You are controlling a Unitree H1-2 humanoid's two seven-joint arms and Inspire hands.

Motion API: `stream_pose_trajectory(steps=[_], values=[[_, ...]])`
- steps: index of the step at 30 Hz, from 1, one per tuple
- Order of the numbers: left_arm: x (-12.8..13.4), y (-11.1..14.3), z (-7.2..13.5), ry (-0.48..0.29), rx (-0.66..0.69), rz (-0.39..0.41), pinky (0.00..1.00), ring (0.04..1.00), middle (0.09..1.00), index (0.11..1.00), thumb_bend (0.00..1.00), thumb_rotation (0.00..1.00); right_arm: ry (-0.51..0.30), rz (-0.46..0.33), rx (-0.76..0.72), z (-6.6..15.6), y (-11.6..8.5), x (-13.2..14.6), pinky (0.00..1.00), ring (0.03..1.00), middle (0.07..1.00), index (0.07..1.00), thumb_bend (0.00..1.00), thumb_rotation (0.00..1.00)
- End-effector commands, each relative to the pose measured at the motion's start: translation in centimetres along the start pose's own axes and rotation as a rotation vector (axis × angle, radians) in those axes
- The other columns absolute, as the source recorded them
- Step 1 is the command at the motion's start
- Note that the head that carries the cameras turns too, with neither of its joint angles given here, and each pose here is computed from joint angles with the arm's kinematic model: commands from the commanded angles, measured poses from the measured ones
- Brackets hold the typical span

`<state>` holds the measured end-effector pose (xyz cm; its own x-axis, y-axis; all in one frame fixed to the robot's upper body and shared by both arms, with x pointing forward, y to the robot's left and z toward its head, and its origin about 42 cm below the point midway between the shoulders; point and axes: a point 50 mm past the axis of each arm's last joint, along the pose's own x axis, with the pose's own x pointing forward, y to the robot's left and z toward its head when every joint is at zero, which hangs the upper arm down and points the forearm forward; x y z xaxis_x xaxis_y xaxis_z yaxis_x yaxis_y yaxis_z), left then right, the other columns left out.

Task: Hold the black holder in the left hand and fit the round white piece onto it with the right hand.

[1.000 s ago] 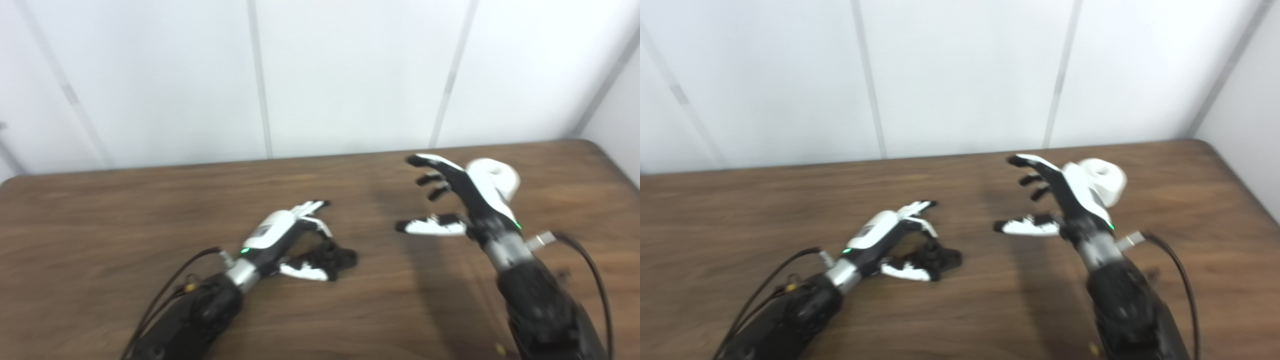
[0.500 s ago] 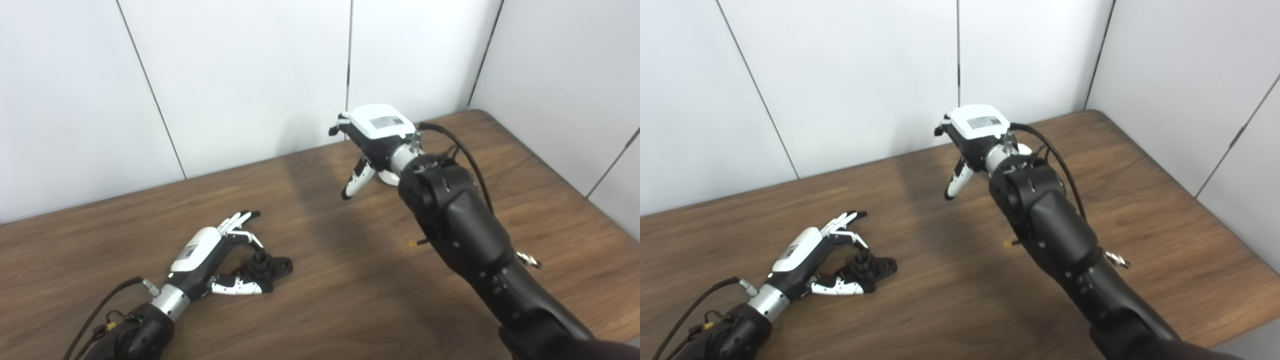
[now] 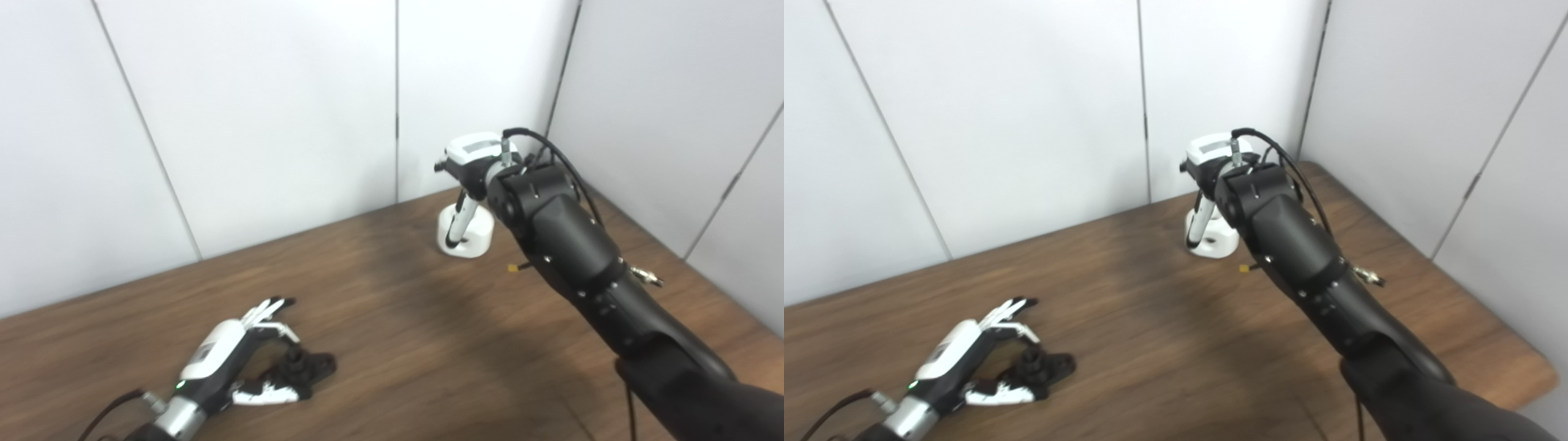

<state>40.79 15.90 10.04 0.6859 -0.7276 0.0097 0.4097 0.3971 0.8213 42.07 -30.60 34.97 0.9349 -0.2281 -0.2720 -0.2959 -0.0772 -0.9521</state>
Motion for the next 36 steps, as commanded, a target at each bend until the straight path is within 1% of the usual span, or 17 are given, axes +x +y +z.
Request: stream_pose_trajectory(steps=[1, 3, 7, 9, 10, 13, 15, 18, 22, 24, 29, 36], values=[[-6.6, -6.4, -3.9, 0.183, -0.011, -0.239, 1.00, 1.000, 0.953, 0.482, 0.52, 0.05, 0.063, -0.057, -0.006, -1.4, -3.3, -0.5, 0.86, 1.000, 1.000, 0.922, 0.99, 0.34], [-6.7, -6.4, -3.8, 0.182, -0.014, -0.238, 1.00, 1.000, 0.951, 0.482, 0.52, 0.05, 0.085, -0.036, -0.013, -1.8, -3.5, -0.3, 0.87, 1.000, 1.000, 0.922, 1.00, 0.35], [-6.8, -6.4, -4.0, 0.187, -0.016, -0.239, 1.00, 1.000, 0.952, 0.482, 0.52, 0.05, 0.118, -0.018, -0.018, -2.7, -3.5, -0.2, 0.87, 1.000, 1.000, 0.913, 1.00, 0.33], [-6.8, -6.4, -4.0, 0.189, -0.018, -0.237, 1.00, 1.000, 0.949, 0.482, 0.52, 0.05, 0.127, -0.005, -0.019, -3.0, -3.6, -0.3, 0.87, 1.000, 1.000, 0.913, 1.00, 0.35], [-6.8, -6.4, -4.1, 0.190, -0.019, -0.236, 1.00, 1.000, 0.948, 0.482, 0.52, 0.05, 0.129, 0.002, -0.016, -3.2, -3.6, -0.3, 0.87, 1.000, 1.000, 0.913, 1.00, 0.36], [-6.9, -6.5, -4.1, 0.190, -0.023, -0.233, 1.00, 1.000, 0.947, 0.482, 0.52, 0.05, 0.139, 0.018, 0.006, -3.8, -3.4, -0.2, 0.81, 0.995, 1.000, 0.914, 1.00, 0.38], [-6.9, -6.5, -4.1, 0.190, -0.026, -0.229, 1.00, 1.000, 0.946, 0.482, 0.52, 0.05, 0.145, 0.022, 0.007, -4.1, -3.3, -0.2, 0.80, 0.986, 1.000, 0.912, 1.00, 0.39], [-6.9, -6.4, -4.1, 0.190, -0.024, -0.233, 1.00, 1.000, 0.948, 0.482, 0.52, 0.05, 0.154, 0.016, 0.007, -4.3, -3.1, -0.1, 0.80, 0.977, 1.000, 0.901, 1.00, 0.39], [-6.9, -6.4, -4.0, 0.188, -0.025, -0.235, 1.00, 1.000, 0.950, 0.482, 0.52, 0.05, 0.165, -0.001, 0.043, -5.0, -2.4, 0.8, 0.84, 0.970, 1.000, 0.892, 0.98, 0.37], [-6.9, -6.4, -4.0, 0.187, -0.024, -0.232, 1.00, 1.000, 0.949, 0.482, 0.52, 0.05, 0.163, -0.007, 0.076, -5.3, -2.1, 1.2, 0.84, 0.971, 1.000, 0.895, 0.96, 0.38], [-7.0, -6.5, -4.1, 0.189, -0.021, -0.237, 1.00, 1.000, 0.950, 0.482, 0.52, 0.05, 0.166, -0.032, 0.135, -5.9, -1.3, 2.4, 0.82, 0.966, 1.000, 0.882, 0.94, 0.42], [-7.1, -6.5, -4.0, 0.189, -0.034, -0.238, 1.00, 1.000, 0.954, 0.483, 0.52, 0.05, 0.152, -0.044, 0.188, -5.9, -0.2, 3.6, 0.87, 0.976, 0.990, 0.877, 0.92, 0.45]])
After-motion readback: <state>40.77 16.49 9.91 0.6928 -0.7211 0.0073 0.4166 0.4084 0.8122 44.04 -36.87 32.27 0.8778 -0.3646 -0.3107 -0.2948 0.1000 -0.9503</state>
